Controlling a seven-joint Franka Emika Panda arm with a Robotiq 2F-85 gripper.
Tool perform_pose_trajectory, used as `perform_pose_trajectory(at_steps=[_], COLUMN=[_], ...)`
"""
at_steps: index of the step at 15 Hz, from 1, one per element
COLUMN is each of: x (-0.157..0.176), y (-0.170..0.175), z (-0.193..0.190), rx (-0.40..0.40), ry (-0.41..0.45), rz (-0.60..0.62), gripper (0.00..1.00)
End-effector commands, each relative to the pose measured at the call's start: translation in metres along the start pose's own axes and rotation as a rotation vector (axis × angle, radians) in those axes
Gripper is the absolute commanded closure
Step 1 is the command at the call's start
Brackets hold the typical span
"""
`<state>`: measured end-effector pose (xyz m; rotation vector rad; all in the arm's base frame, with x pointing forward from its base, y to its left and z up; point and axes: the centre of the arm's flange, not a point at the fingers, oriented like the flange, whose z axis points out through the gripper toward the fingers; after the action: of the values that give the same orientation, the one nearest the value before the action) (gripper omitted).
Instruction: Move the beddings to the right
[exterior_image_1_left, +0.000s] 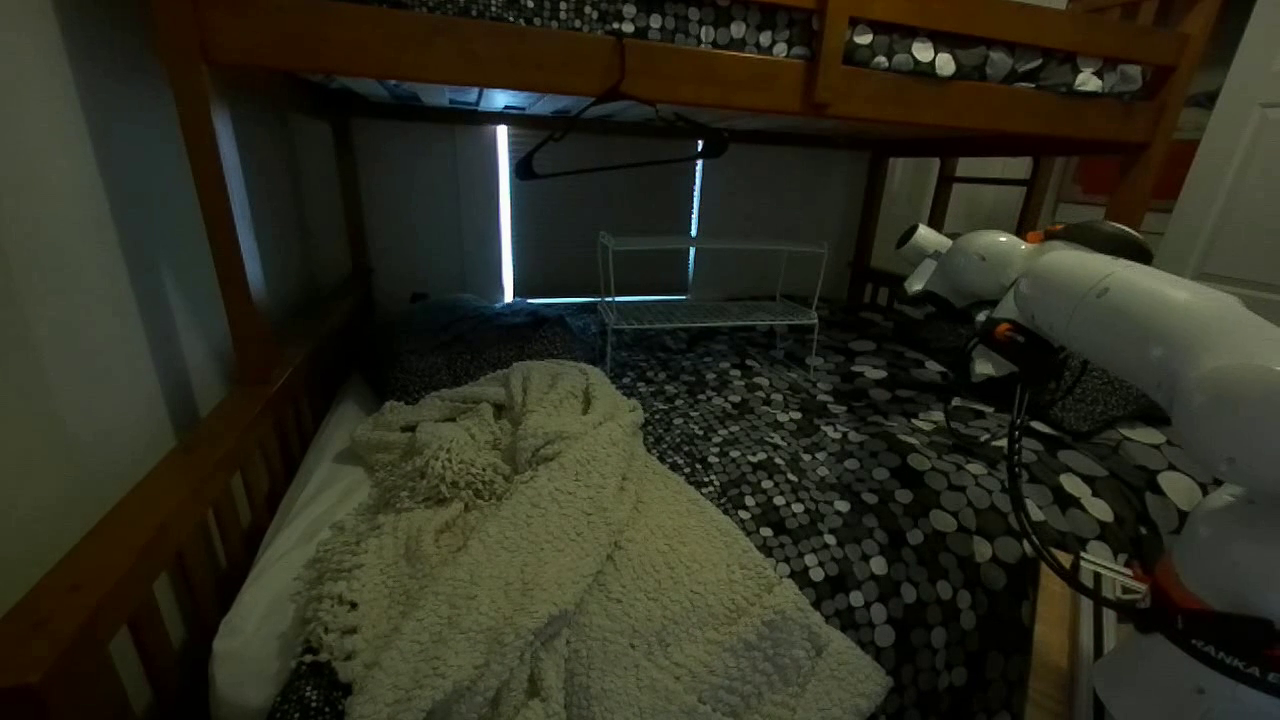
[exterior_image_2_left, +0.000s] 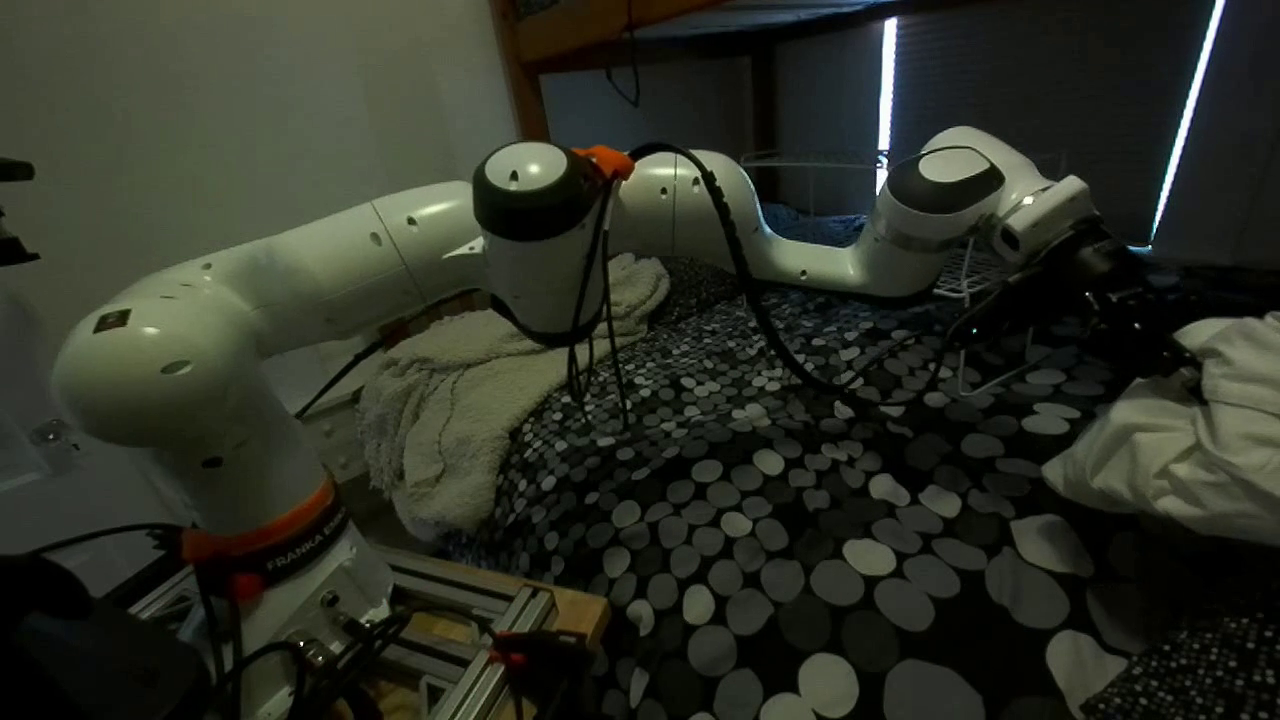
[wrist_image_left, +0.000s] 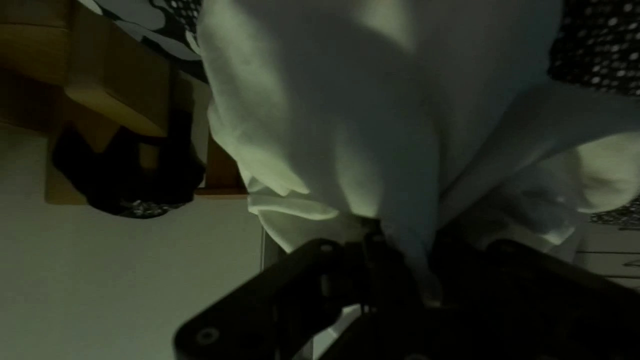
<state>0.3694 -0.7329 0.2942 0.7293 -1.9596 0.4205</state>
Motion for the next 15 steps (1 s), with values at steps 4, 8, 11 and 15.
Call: perform_pose_trajectory(at_steps=[4, 8, 11, 15], x=[-0.014, -0.033, -0.047, -0.053], y=[-0.068, -0.068, -0.069, -0.078], z=[0.044, 0.055, 0.056, 0.031], rx=[-0.02, -0.04, -0.011, 0.11], ry=[0.108, 0.156, 0.149, 0.029], rz=[0.036, -0.01, -0.064, -0.218], gripper=[0.97, 0.97, 0.57, 0.27])
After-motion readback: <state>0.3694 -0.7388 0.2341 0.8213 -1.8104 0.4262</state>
